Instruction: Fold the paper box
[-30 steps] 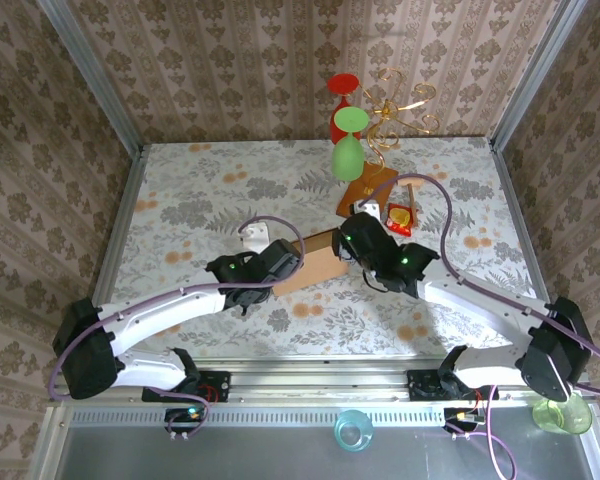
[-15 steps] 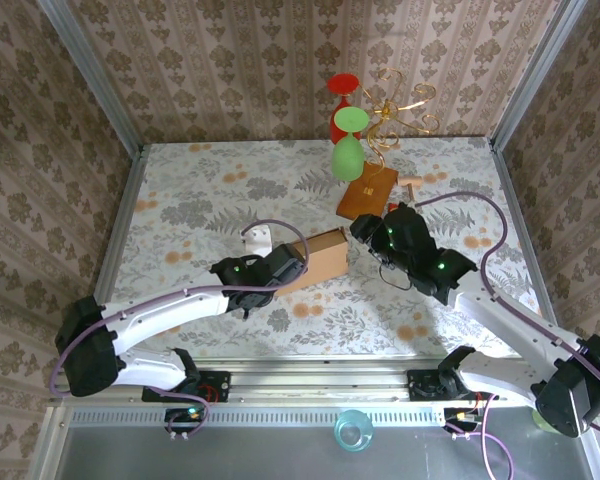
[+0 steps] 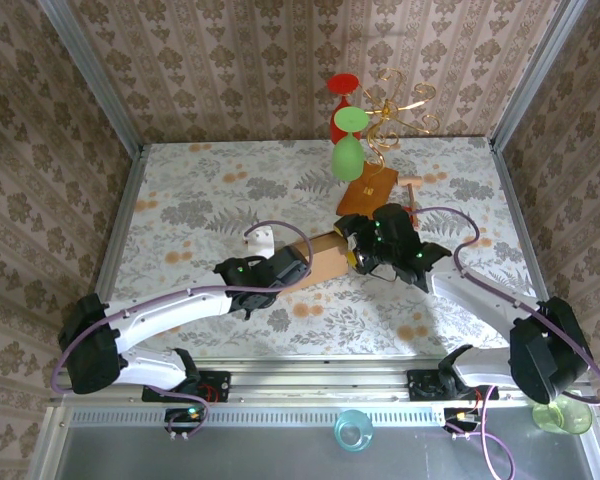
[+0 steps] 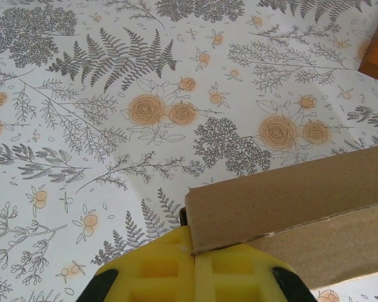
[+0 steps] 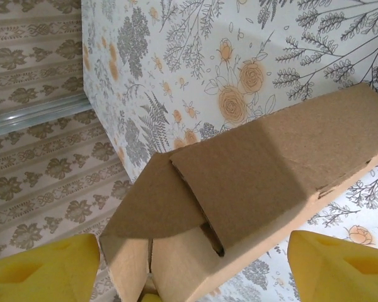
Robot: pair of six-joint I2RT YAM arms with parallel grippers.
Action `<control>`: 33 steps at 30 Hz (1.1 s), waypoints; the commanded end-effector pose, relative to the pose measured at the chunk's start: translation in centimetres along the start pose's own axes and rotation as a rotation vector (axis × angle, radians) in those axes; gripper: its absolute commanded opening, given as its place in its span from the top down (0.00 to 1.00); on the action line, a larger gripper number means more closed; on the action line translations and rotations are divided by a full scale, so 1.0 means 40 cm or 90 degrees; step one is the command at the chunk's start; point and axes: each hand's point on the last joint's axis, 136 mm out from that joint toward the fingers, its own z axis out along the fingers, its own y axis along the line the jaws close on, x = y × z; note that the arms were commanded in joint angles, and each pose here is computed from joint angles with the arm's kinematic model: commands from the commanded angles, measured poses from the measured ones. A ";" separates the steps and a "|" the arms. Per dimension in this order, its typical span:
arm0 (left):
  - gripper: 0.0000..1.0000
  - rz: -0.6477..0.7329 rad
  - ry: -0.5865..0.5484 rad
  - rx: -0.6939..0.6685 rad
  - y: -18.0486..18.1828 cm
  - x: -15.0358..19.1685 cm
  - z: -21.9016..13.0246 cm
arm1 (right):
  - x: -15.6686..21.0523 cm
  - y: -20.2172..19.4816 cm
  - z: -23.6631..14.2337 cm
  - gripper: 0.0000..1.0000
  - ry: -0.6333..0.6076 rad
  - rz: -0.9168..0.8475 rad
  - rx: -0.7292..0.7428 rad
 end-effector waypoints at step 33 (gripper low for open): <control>0.50 -0.228 0.093 0.319 -0.035 -0.026 -0.104 | -0.028 -0.088 0.056 0.52 0.014 0.068 0.015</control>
